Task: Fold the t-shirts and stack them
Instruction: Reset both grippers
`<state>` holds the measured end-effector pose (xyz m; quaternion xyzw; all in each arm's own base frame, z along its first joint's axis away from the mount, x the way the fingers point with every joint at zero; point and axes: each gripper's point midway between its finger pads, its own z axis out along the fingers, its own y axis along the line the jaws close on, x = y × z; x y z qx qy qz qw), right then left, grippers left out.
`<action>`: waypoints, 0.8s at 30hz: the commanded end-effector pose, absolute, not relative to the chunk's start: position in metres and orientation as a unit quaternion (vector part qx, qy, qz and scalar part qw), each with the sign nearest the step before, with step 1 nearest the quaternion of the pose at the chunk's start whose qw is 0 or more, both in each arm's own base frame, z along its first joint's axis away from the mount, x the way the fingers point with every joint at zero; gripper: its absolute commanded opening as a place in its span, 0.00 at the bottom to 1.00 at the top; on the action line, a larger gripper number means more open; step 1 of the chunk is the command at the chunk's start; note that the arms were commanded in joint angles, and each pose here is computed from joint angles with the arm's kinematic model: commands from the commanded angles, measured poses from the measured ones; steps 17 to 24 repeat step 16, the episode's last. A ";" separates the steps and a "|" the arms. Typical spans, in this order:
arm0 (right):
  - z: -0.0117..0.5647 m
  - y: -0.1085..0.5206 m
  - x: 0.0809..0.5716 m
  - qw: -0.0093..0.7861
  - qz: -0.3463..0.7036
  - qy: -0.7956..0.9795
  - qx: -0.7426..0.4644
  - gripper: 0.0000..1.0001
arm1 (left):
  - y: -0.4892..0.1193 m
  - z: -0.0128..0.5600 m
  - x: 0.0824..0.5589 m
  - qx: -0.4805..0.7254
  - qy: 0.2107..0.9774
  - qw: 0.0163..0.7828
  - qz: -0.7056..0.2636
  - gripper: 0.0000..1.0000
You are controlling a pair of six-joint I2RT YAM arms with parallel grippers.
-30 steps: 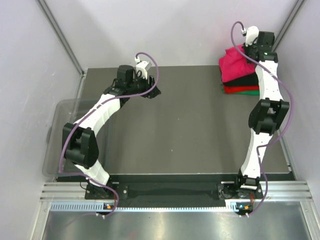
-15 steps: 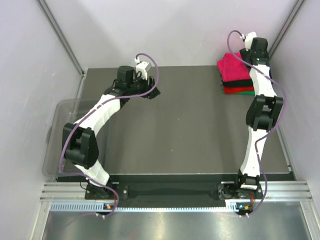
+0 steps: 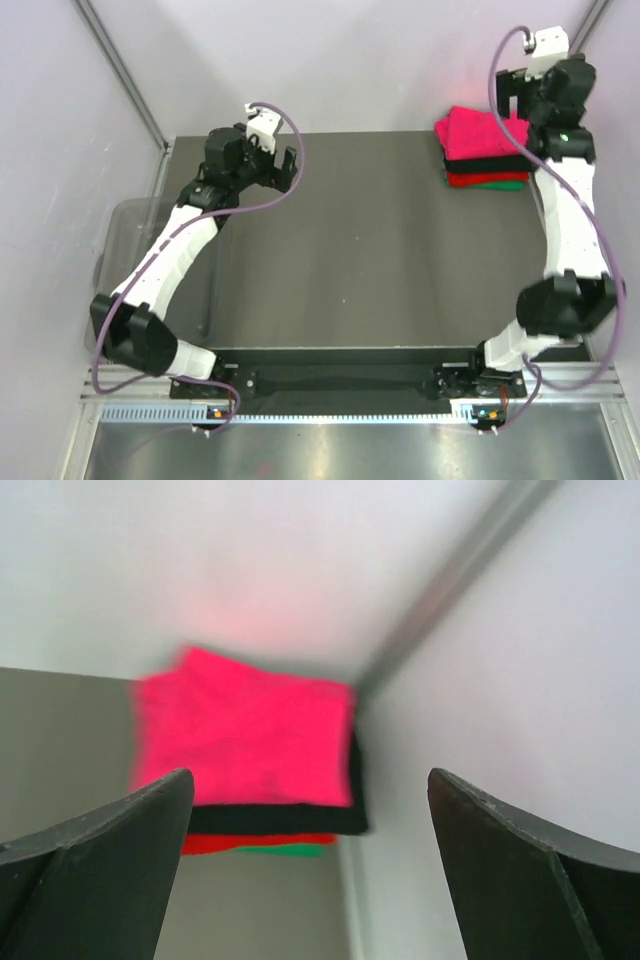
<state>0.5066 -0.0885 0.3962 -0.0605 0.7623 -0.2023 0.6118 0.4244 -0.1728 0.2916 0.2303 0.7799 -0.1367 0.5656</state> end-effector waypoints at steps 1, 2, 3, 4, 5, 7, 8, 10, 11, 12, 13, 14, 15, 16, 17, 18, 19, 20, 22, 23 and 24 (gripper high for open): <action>0.327 -0.006 0.448 0.533 0.021 0.839 -0.110 1.00 | -0.136 0.319 0.411 0.213 0.774 0.594 -0.053 0.99; 0.316 -0.003 0.439 0.521 0.036 0.847 -0.097 1.00 | -0.130 0.306 0.406 0.204 0.784 0.585 -0.048 0.99; 0.316 0.000 0.424 0.521 0.046 0.849 -0.068 1.00 | -0.121 0.317 0.399 0.182 0.776 0.603 -0.038 0.99; 0.284 0.002 0.412 0.492 0.053 0.867 -0.054 1.00 | -0.117 0.298 0.391 0.162 0.789 0.592 -0.040 0.99; 0.276 0.001 0.403 0.487 0.054 0.871 -0.044 1.00 | -0.111 0.295 0.387 0.147 0.791 0.593 -0.033 0.99; 0.258 -0.001 0.379 0.489 0.049 0.871 -0.023 1.00 | -0.105 0.298 0.375 0.129 0.783 0.608 -0.038 0.99; 0.255 -0.002 0.373 0.496 0.047 0.867 -0.013 1.00 | -0.100 0.284 0.370 0.121 0.790 0.601 -0.033 0.99; 0.253 0.001 0.353 0.521 0.045 0.852 -0.024 1.00 | -0.092 0.277 0.364 0.101 0.791 0.602 -0.035 0.99; 0.254 0.001 0.348 0.533 0.042 0.845 -0.028 1.00 | -0.089 0.276 0.363 0.095 0.792 0.603 -0.036 0.99; 0.265 0.003 0.338 0.553 0.040 0.832 -0.032 1.00 | -0.088 0.274 0.362 0.095 0.793 0.600 -0.037 0.99; 0.252 0.004 0.330 0.548 0.043 0.835 -0.032 1.00 | -0.088 0.270 0.360 0.095 0.797 0.596 -0.040 0.99; 0.253 0.005 0.326 0.556 0.044 0.829 -0.033 0.99 | -0.087 0.270 0.358 0.092 0.797 0.595 -0.042 0.99; 0.263 0.005 0.318 0.576 0.040 0.816 -0.033 1.00 | -0.087 0.270 0.357 0.090 0.798 0.594 -0.046 0.99; 0.251 0.003 0.311 0.574 0.036 0.818 -0.027 1.00 | -0.088 0.270 0.355 0.088 0.798 0.594 -0.049 0.99; 0.251 0.003 0.311 0.574 0.036 0.818 -0.027 1.00 | -0.088 0.270 0.355 0.088 0.798 0.594 -0.049 0.99; 0.251 0.003 0.311 0.574 0.036 0.818 -0.027 1.00 | -0.088 0.270 0.355 0.088 0.798 0.594 -0.049 0.99; 0.251 0.003 0.311 0.574 0.036 0.818 -0.027 1.00 | -0.088 0.270 0.355 0.088 0.798 0.594 -0.049 0.99; 0.251 0.003 0.311 0.574 0.036 0.818 -0.027 1.00 | -0.088 0.270 0.355 0.088 0.798 0.594 -0.049 0.99; 0.251 0.003 0.311 0.574 0.036 0.818 -0.027 1.00 | -0.088 0.270 0.355 0.088 0.798 0.594 -0.049 0.99; 0.251 0.003 0.311 0.574 0.036 0.818 -0.027 1.00 | -0.088 0.270 0.355 0.088 0.798 0.594 -0.049 0.99; 0.251 0.003 0.311 0.574 0.036 0.818 -0.027 1.00 | -0.088 0.270 0.355 0.088 0.798 0.594 -0.049 0.99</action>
